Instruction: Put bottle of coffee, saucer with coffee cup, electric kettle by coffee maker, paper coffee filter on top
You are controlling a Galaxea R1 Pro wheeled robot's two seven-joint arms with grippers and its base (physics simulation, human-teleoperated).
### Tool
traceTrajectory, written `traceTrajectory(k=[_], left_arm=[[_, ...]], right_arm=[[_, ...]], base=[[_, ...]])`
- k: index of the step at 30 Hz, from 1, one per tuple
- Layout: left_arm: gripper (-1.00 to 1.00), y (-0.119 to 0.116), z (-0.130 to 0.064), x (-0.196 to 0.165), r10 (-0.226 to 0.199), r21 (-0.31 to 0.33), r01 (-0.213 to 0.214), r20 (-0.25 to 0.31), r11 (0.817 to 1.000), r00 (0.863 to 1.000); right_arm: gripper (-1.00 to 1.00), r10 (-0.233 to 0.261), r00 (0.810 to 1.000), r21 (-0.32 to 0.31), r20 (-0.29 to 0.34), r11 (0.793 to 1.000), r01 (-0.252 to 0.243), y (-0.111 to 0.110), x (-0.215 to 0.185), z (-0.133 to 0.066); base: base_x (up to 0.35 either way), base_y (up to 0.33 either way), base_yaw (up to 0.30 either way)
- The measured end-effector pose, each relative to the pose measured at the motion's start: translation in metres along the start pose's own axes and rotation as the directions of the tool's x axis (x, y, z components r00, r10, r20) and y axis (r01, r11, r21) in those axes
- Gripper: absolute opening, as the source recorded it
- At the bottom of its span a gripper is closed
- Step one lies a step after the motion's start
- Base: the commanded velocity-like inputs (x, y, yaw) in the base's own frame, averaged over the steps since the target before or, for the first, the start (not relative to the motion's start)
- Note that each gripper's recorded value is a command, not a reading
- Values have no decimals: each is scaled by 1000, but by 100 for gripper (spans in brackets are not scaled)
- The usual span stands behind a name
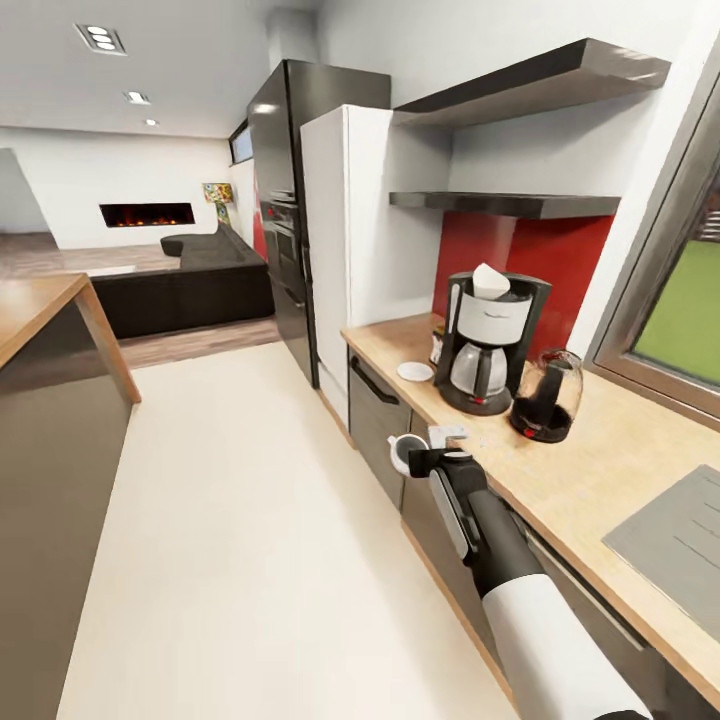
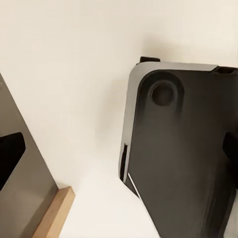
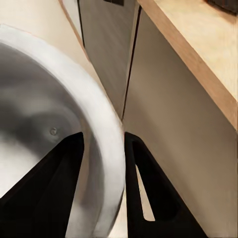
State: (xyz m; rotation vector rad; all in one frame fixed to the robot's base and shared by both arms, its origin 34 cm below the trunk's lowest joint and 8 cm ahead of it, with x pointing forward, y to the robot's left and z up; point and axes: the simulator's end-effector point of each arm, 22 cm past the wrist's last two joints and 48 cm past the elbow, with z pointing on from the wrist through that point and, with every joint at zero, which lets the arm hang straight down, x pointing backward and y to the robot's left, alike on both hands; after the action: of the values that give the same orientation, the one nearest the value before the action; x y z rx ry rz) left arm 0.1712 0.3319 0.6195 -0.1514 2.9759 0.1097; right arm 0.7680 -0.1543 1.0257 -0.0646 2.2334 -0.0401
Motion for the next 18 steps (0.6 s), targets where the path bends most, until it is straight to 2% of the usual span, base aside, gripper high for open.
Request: traceTrajectory(k=[4, 14, 18], left_arm=[[100, 0, 0, 0, 0, 0, 0, 0, 1000, 1000], [100, 0, 0, 0, -1, -1, 1, 0, 1000, 1000], [100, 0, 0, 0, -1, -1, 1, 2, 1000, 1000]], right_arm=[[-100, 1, 1000, 0, 1, 1000, -1, 0, 0, 0], [-100, 3, 1000, -1, 5, 1000, -3, 0, -2, -1], [-100, 2, 1000, -1, 7, 1000, -2, 0, -3, -2]], base=[[337, 0, 246], [337, 0, 27], [337, 0, 175]])
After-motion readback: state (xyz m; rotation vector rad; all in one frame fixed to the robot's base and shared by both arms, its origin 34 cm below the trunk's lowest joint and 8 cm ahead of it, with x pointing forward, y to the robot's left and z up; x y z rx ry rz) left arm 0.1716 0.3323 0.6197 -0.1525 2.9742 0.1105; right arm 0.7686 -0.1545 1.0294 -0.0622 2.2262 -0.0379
